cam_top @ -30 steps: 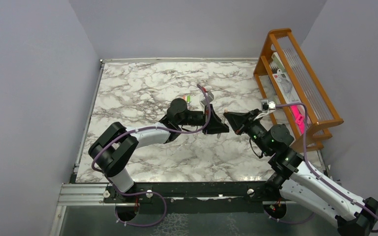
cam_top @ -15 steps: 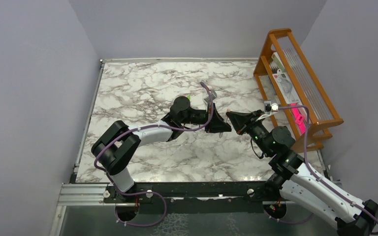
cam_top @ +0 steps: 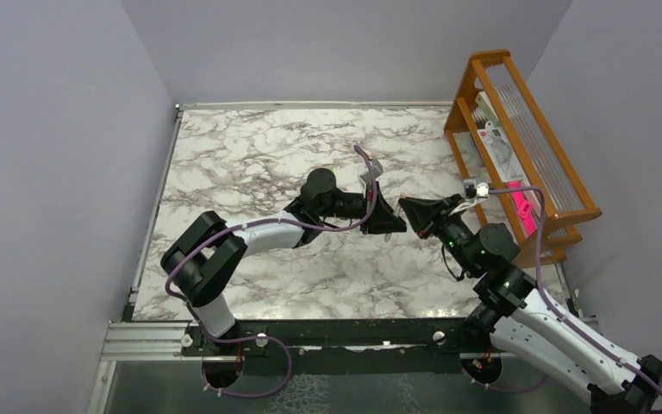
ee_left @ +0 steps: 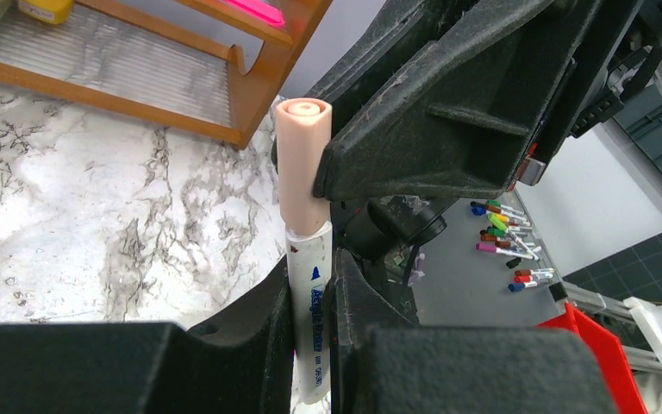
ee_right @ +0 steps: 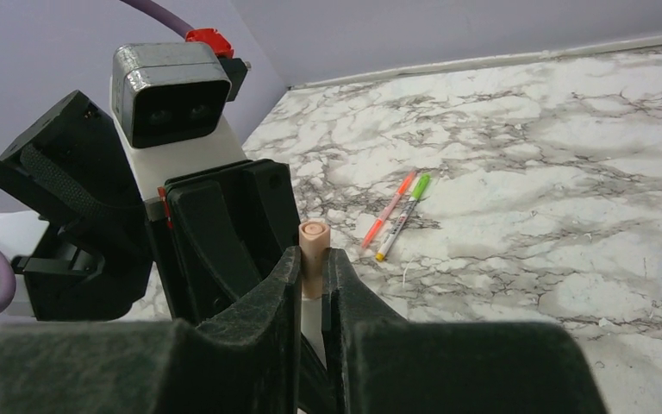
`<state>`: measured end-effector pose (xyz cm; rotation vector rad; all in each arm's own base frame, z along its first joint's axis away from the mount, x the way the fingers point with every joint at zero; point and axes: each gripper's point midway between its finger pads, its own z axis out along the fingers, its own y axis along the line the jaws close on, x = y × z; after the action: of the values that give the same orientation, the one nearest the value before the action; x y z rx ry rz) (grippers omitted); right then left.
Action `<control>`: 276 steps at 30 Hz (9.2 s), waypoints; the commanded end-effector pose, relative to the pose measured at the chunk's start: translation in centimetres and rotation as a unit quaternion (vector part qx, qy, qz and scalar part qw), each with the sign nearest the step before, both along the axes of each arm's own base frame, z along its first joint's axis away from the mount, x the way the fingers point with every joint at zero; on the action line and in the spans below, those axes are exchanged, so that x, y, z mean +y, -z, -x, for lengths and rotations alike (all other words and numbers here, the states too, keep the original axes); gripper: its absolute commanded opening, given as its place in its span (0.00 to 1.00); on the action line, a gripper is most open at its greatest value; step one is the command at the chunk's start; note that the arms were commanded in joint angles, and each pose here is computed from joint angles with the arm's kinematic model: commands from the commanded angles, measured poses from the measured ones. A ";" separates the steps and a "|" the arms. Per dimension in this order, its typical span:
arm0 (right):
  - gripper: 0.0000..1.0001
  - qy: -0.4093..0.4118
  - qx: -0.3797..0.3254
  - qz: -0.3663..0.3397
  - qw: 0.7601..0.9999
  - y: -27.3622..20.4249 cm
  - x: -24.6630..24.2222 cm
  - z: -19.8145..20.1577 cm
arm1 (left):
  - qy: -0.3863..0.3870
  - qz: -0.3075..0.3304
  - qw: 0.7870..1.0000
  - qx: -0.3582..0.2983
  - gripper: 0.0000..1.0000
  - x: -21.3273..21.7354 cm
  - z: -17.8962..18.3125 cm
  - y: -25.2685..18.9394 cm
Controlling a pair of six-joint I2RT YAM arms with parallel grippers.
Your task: Insert the pens into the pen caps
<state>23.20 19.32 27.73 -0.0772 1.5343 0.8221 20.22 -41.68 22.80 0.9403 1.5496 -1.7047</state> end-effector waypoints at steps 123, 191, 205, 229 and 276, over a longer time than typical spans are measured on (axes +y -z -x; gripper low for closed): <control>0.01 -0.058 0.244 0.154 0.956 11.6 3.3 1.6 | -0.225 0.071 0.961 -0.146 0.00 -0.8 -9.9 -13.8; 0.32 -0.108 0.041 0.100 0.988 -0.8 4.3 1.9 | -0.111 0.011 0.982 -0.155 0.00 1.2 -5.5 -6.1; 0.35 -0.085 0.011 0.061 0.994 -3.8 2.9 2.3 | -0.055 0.026 0.979 -0.193 0.00 2.3 -2.3 -7.1; 0.48 -0.097 -0.026 0.138 0.985 -1.3 2.9 2.0 | -0.135 0.058 0.987 -0.068 0.00 1.3 -5.3 -11.3; 0.01 -0.126 -0.090 0.030 0.988 -4.9 2.9 4.3 | -0.084 0.111 0.986 -0.094 0.66 3.0 -0.2 -13.6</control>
<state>20.37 21.89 30.49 -0.3773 1.4782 0.8464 22.11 -39.88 33.74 0.7457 1.3987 -1.6028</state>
